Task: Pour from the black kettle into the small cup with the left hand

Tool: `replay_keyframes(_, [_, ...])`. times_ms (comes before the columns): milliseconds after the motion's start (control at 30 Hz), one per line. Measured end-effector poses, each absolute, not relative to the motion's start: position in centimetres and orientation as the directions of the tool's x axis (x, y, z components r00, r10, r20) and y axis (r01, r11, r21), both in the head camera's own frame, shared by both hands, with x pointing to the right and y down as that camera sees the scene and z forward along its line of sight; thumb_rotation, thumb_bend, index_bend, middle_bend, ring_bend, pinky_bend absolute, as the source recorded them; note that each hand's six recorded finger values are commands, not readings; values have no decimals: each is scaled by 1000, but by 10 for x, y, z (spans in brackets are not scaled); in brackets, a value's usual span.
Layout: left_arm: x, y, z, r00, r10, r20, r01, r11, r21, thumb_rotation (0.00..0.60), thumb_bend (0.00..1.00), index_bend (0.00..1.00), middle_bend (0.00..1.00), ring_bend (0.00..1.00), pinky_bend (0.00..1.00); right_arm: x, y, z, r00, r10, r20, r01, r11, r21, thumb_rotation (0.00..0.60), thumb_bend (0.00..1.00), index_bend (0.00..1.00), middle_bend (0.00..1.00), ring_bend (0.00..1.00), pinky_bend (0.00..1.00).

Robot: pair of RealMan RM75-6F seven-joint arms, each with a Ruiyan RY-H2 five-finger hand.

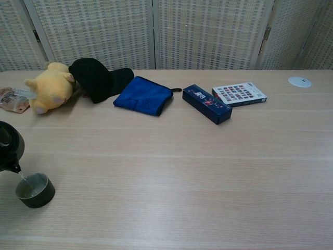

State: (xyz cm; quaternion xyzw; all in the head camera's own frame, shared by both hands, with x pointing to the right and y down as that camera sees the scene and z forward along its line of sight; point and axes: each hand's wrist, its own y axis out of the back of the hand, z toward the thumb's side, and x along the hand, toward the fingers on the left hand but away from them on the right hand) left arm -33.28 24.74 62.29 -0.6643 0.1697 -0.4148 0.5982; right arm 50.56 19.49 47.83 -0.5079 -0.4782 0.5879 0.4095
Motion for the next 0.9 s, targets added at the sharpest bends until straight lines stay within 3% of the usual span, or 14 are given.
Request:
replay_keyframes(433, [-331, 248, 621, 597, -724, 345, 261, -232, -937, 569, 403, 1000, 1000, 1000, 575, 508, 198, 476, -155, 967, -201, 5, -202, -979, 600, 131, 215, 244, 120, 0])
replay_keyframes(900, [-329, 242, 619, 594, -737, 323, 182, -268, -946, 517, 403, 1000, 1000, 1000, 575, 509, 200, 475, -161, 967, -196, 7, -197, -980, 600, 130, 215, 244, 120, 0])
